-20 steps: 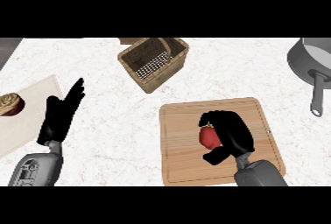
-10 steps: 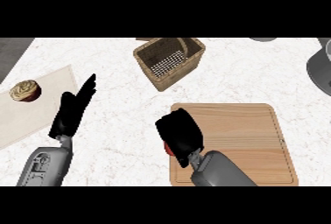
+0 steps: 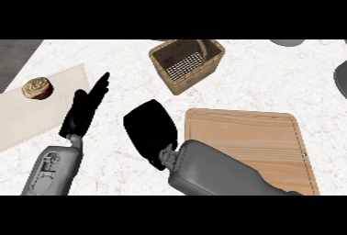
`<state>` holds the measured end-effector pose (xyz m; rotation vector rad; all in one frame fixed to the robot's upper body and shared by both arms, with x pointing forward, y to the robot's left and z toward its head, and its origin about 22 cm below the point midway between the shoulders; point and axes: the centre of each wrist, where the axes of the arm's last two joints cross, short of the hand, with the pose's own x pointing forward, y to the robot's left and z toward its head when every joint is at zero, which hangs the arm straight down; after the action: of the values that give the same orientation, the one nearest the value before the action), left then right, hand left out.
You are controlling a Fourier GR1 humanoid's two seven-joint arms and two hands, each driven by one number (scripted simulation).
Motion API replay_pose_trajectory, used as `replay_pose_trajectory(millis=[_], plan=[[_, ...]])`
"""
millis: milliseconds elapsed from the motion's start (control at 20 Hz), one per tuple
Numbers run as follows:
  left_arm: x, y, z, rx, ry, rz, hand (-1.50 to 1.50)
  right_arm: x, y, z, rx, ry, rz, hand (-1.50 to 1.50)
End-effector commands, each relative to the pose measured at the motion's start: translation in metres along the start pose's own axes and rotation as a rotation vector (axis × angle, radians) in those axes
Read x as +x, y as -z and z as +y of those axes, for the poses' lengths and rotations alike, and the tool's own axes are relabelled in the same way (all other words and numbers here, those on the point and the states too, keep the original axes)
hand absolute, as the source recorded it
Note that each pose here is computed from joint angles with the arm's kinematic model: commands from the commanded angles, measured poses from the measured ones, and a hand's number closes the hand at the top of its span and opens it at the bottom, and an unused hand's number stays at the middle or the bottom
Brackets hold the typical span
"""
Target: Pick the bell pepper from the cutting board and place it in the basket
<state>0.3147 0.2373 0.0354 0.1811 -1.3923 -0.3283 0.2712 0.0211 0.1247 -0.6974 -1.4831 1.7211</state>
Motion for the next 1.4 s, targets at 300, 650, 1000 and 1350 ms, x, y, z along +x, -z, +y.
replay_pose_trajectory(millis=[300, 650, 1000, 1350], plan=[[-0.007, 0.003, -0.002, 0.004, -0.01, 0.026, 0.0, 0.025, -0.021, -0.095, -0.214, 0.521, -0.087, 1.5], [-0.01, 0.006, 0.002, 0.026, -0.003, 0.054, 0.0, 0.077, -0.043, -0.196, -0.388, 0.638, -0.079, 1.5], [-0.003, 0.001, 0.017, 0.045, 0.002, 0.021, 0.0, 0.103, -0.031, -0.273, -0.457, 0.705, -0.022, 1.5], [-0.022, -0.005, 0.027, 0.077, -0.015, 0.044, 0.0, 0.119, -0.028, -0.326, -0.487, 0.632, 0.057, 1.5]])
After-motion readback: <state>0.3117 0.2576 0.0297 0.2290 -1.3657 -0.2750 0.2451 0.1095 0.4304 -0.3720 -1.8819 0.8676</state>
